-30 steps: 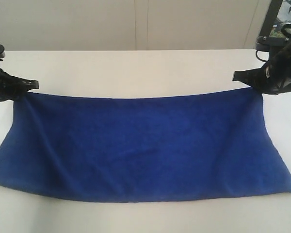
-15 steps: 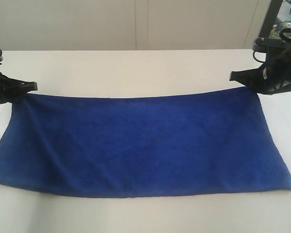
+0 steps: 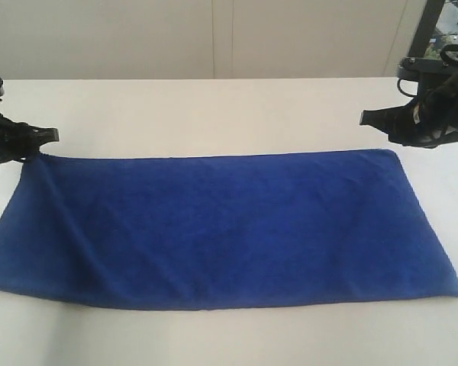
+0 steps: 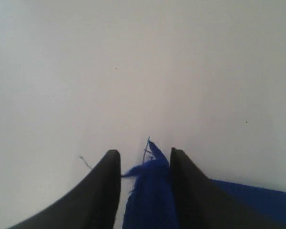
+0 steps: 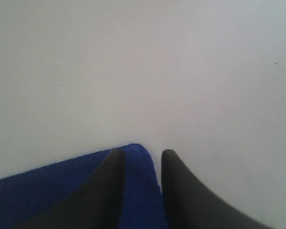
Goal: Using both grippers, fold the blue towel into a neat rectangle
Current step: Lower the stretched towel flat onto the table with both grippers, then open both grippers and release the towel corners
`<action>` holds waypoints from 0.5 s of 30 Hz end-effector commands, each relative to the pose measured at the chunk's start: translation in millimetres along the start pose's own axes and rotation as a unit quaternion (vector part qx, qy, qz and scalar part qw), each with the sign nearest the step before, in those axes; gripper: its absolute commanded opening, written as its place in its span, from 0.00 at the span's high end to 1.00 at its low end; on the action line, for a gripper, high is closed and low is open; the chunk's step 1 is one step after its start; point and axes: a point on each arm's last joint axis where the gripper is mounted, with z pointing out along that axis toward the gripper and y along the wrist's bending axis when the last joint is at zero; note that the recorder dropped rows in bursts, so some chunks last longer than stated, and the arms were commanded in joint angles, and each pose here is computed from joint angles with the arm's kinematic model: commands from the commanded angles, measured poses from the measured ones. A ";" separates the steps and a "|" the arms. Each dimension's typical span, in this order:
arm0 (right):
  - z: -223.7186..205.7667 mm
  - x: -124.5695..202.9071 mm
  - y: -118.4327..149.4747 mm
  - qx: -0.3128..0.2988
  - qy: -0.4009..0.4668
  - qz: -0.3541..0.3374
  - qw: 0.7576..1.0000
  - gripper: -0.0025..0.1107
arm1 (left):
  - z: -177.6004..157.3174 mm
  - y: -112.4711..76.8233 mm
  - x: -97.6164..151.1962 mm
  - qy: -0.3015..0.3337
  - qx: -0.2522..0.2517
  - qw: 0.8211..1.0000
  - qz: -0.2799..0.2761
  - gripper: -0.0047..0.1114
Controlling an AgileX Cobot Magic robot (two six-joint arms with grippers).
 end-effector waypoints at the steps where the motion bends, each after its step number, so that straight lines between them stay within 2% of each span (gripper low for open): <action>1: -0.4 -3.1 -4.2 0.009 0.000 0.000 1.000 0.62 | -0.3 1.7 -1.7 -0.002 -0.002 1.000 -0.011 0.52; 7: -9.1 -2.8 -11.9 0.051 0.024 0.006 0.998 0.63 | -12.0 0.4 -8.3 0.007 -0.001 1.000 -0.007 0.52; 11: -26.4 -10.9 -15.9 0.070 0.023 -0.010 0.997 0.77 | -28.5 -1.1 -13.1 0.037 0.002 0.999 0.029 0.56; 15: -44.5 -18.7 -17.4 0.074 0.021 -0.030 0.997 0.97 | -45.7 -2.3 -13.9 0.082 0.006 0.995 0.059 0.73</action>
